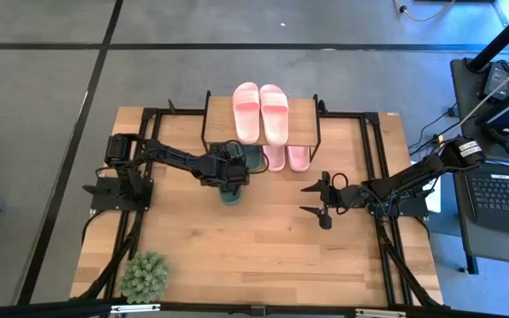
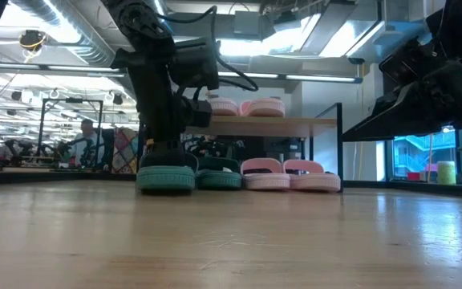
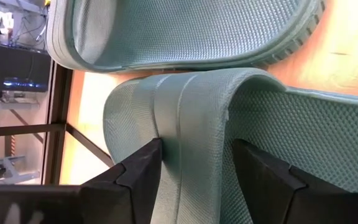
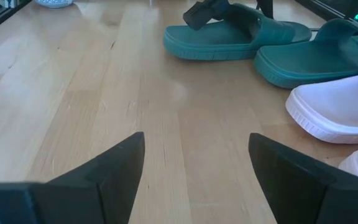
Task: Pick and place slides into the shelf
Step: Put the green slide under the shelf
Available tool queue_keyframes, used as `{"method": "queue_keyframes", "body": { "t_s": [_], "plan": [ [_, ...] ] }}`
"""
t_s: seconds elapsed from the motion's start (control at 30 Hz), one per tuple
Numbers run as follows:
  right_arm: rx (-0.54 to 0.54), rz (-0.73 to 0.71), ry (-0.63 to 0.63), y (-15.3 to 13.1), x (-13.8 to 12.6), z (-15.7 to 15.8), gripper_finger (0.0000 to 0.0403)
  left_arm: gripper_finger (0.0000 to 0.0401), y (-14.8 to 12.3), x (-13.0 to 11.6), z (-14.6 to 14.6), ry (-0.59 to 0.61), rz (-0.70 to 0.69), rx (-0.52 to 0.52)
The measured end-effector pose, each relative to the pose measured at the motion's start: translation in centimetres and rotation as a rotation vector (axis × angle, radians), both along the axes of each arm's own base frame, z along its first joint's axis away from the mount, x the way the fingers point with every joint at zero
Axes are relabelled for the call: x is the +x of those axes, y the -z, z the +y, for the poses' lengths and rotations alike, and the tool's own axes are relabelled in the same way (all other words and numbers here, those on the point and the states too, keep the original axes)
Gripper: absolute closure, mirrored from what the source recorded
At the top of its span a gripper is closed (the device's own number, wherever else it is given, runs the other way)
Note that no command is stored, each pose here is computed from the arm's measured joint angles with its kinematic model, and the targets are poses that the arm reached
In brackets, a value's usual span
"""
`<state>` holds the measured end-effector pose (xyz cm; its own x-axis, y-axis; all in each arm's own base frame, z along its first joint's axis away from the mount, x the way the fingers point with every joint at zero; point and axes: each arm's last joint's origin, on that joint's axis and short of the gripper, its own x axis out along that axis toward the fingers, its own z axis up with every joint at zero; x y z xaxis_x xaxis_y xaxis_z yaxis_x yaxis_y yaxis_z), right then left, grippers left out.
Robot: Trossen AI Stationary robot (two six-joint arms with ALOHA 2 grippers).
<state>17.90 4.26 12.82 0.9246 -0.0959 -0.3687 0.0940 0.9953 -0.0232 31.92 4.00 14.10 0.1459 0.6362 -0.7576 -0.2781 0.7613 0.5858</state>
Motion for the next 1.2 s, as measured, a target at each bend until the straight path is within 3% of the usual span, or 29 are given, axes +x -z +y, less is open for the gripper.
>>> {"method": "queue_keyframes", "body": {
  "t_s": [0.23, 0.6, 0.77, 0.93, 1.2],
  "plan": [
    [0.0, -0.001, 0.0, 0.0, 0.0, 0.0, 0.0115, 0.021, -0.2, -0.1, 0.0, 0.003, 0.0, -0.009],
    [-0.002, 0.009, 0.0, 0.1, 0.0, 0.0, 0.0115, 0.021, -2.5, -0.8, -0.3, 0.011, -0.077, -0.121],
    [0.0, 0.009, 0.001, 0.1, 0.0, 0.0, 0.0115, 0.021, -2.6, -0.9, -0.3, 0.013, -0.06, -0.122],
    [0.0, 0.01, 0.001, 0.1, 0.0, 0.0, 0.0115, 0.021, -2.4, -1.1, -0.5, 0.027, -0.049, -0.193],
    [0.0, 0.011, 0.001, 0.1, 0.0, 0.0, 0.0115, 0.021, -2.5, -1.0, -1.1, 0.042, -0.043, -0.166]
  ]
}}
